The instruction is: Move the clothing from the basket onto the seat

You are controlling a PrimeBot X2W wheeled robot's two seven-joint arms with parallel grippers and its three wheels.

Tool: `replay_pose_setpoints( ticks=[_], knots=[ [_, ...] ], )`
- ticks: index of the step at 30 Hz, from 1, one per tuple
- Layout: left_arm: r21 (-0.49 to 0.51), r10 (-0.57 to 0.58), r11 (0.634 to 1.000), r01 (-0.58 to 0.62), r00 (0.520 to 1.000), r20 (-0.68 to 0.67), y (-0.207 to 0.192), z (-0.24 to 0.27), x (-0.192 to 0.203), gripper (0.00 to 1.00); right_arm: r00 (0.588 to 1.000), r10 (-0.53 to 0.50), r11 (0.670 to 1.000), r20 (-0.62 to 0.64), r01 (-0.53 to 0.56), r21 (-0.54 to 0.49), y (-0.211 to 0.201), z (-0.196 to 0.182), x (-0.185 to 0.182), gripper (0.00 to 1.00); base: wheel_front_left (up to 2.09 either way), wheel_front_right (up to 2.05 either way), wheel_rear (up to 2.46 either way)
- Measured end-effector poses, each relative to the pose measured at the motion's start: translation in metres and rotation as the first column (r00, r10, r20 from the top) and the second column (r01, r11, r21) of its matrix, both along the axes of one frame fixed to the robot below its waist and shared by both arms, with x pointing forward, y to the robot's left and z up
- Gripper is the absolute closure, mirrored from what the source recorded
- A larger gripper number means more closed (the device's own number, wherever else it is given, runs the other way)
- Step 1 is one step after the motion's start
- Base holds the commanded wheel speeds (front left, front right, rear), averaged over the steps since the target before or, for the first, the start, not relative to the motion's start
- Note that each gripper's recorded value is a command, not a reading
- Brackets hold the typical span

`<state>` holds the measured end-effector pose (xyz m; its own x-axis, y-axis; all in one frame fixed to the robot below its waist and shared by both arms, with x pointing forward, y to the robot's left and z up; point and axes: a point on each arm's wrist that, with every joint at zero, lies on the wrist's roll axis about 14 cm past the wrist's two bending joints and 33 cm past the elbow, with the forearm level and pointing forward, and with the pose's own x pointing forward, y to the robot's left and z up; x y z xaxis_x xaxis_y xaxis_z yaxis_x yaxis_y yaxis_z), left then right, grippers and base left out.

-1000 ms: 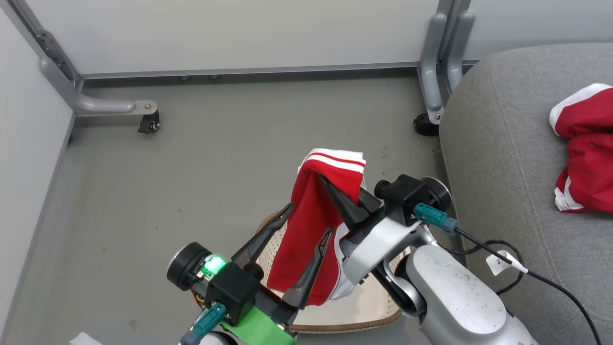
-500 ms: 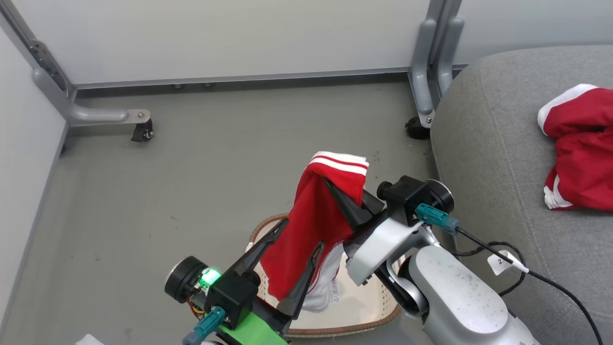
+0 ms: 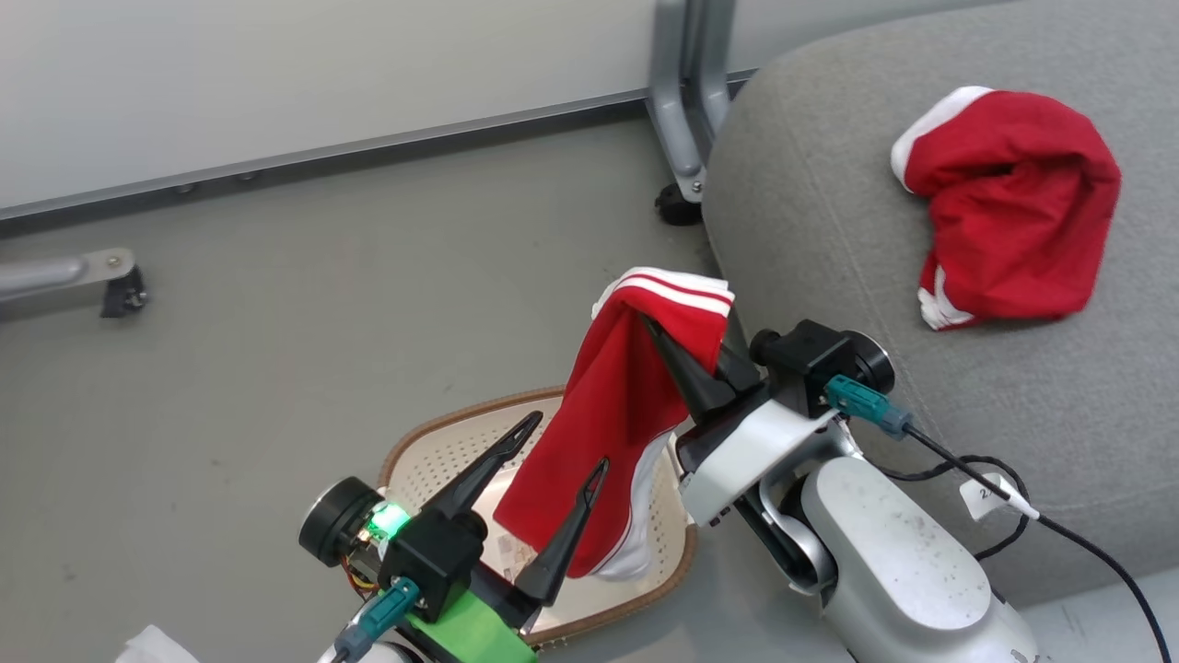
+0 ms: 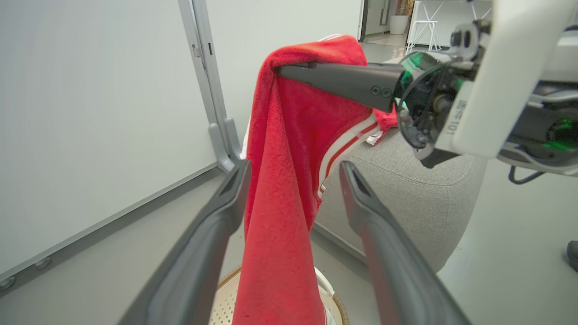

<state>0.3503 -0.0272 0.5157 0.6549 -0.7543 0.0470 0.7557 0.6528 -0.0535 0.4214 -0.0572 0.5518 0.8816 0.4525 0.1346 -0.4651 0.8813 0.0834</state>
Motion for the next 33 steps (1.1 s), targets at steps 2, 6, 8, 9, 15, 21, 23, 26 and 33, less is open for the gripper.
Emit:
replay_pose_setpoints(
  ticks=[2, 6, 8, 9, 15, 21, 23, 26, 33],
  knots=[
    [0.006, -0.045, 0.999, 0.045, 0.999, 0.003, -0.010, -0.001, 0.001, 0.00, 0.999, -0.051, 0.999, 0.002, 0.051, 0.003, -0.017, -0.001, 0.001, 1.00, 0.00, 0.00, 0.00],
    [0.003, -0.134, 0.991, 0.134, 0.991, -0.001, -0.034, -0.003, 0.001, 0.00, 0.984, -0.176, 0.984, -0.002, 0.176, 0.010, -0.060, -0.003, 0.001, 1.00, 0.00, 0.00, 0.00],
    [0.002, -0.175, 0.985, 0.175, 0.985, 0.000, -0.044, -0.003, 0.000, 0.00, 0.972, -0.237, 0.972, -0.003, 0.237, 0.010, -0.082, -0.004, 0.001, 1.00, 0.00, 0.00, 0.00],
    [0.003, -0.197, 0.980, 0.197, 0.980, 0.000, -0.050, -0.004, 0.001, 0.00, 0.963, -0.269, 0.963, -0.004, 0.269, 0.011, -0.093, -0.005, 0.000, 1.00, 0.00, 0.00, 0.00],
    [-0.013, -0.306, 0.952, 0.306, 0.952, 0.005, -0.077, -0.009, 0.002, 0.00, 0.912, -0.410, 0.912, 0.009, 0.410, -0.003, -0.145, -0.005, 0.003, 1.00, 0.00, 0.00, 0.00],
    [-0.045, -0.374, 0.926, 0.375, 0.927, 0.012, -0.095, -0.013, 0.010, 0.00, 0.840, -0.515, 0.848, 0.170, 0.528, -0.042, -0.205, 0.044, 0.034, 1.00, 0.00, 0.00, 0.00],
    [-0.056, -0.389, 0.919, 0.389, 0.921, 0.014, -0.099, -0.015, 0.013, 0.00, 0.811, -0.531, 0.828, 0.246, 0.558, -0.051, -0.222, 0.069, 0.045, 1.00, 0.00, 0.00, 0.00],
    [-0.072, -0.403, 0.913, 0.402, 0.915, 0.012, -0.101, -0.020, 0.018, 0.00, 0.754, -0.552, 0.788, 0.355, 0.611, -0.071, -0.249, 0.110, 0.060, 1.00, 0.00, 0.00, 0.00],
    [-0.097, -0.396, 0.913, 0.397, 0.918, 0.031, -0.099, -0.027, 0.035, 0.00, 0.598, -0.551, 0.668, 0.581, 0.734, -0.122, -0.300, 0.219, 0.081, 1.00, 0.00, 0.00, 0.00]
  ],
)
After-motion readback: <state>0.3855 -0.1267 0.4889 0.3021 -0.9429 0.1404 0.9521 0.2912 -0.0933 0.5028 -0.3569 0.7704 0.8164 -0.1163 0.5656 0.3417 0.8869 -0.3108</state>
